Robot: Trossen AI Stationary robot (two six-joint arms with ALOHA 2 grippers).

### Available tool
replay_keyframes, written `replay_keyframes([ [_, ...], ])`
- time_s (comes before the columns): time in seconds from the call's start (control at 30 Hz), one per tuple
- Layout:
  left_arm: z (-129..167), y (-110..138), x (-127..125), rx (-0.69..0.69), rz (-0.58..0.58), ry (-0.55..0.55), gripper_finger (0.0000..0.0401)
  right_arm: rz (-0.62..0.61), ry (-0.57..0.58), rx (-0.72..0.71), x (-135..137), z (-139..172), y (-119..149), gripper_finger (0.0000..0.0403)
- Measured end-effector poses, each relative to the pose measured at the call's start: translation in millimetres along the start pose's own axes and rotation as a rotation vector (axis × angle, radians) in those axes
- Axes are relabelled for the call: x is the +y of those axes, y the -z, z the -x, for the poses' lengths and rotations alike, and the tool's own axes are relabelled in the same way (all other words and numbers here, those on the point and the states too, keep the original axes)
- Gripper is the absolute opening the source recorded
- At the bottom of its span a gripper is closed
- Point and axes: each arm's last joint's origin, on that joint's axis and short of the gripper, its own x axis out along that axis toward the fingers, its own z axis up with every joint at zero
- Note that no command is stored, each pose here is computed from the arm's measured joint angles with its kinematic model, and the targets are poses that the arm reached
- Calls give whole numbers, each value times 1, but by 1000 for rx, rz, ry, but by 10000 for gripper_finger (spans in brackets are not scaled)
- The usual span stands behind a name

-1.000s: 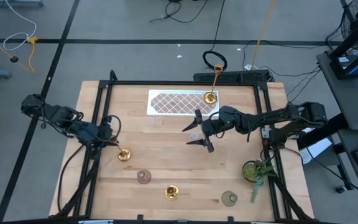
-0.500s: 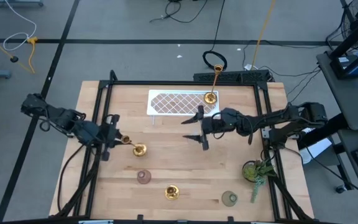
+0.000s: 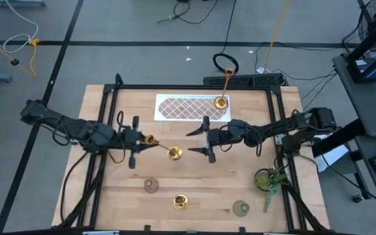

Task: Pick & Place candle stick holders
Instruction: Put the top golden candle holder on the shelf

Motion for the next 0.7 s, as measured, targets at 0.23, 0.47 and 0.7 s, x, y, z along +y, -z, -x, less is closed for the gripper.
replay_keyframes([
  [0.23,-21,-10,16,-80,-40,-51,24,5,93,46,-9,20,-26,254],
  [0.47,-49,-32,41,-69,-52,-125,14,13,303,279,-11,58,-43,254],
  [0.7,-86,-59,81,-76,-62,-149,22,-16,314,308,-8,73,-51,254],
])
